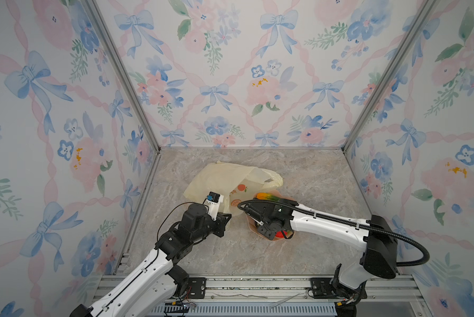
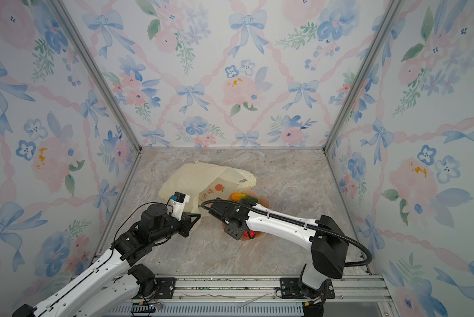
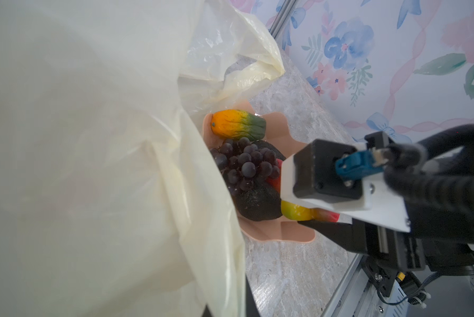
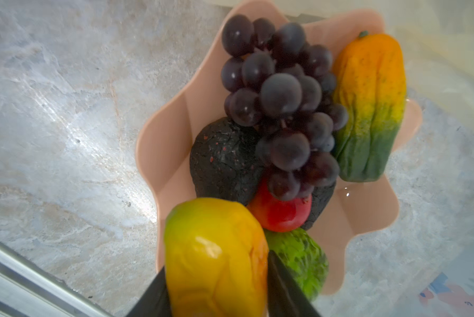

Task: Place the fruits into the plastic bag
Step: Pick up the fruit from the plate.

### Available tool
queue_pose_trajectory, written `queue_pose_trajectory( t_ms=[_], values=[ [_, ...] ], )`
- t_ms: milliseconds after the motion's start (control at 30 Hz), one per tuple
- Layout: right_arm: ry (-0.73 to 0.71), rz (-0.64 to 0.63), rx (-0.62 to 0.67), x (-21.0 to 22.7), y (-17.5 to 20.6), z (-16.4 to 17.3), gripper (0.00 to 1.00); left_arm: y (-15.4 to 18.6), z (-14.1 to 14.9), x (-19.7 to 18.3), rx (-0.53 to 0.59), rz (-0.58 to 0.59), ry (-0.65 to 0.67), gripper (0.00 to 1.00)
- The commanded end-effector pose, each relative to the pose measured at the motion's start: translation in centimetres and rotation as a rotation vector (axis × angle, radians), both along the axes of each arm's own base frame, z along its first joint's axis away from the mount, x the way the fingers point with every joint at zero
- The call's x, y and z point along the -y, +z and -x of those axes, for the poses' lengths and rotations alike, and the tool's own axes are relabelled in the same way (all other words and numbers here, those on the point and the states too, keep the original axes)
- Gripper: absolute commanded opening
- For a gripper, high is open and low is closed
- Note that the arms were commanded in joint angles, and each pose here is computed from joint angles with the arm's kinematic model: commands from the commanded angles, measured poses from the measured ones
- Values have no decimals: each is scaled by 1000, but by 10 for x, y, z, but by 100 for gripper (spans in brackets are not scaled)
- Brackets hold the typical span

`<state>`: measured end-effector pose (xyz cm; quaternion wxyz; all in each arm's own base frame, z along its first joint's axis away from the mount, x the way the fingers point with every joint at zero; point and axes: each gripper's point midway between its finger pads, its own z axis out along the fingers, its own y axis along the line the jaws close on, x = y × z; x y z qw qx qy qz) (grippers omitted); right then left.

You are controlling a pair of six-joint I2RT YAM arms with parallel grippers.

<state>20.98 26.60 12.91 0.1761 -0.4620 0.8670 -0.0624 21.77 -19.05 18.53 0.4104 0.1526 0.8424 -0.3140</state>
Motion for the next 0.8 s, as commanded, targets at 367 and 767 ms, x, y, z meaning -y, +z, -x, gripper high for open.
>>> queue_pose_trajectory(
  t_ms=[367, 767],
  values=[
    [-277, -501, -107, 34, 63, -28, 45, 7, -4, -1, 24, 2, 4, 0],
    [-676, -1005, -323, 60, 96, -64, 45, 7, -4, -1, 23, 4, 3, 0]
  ],
)
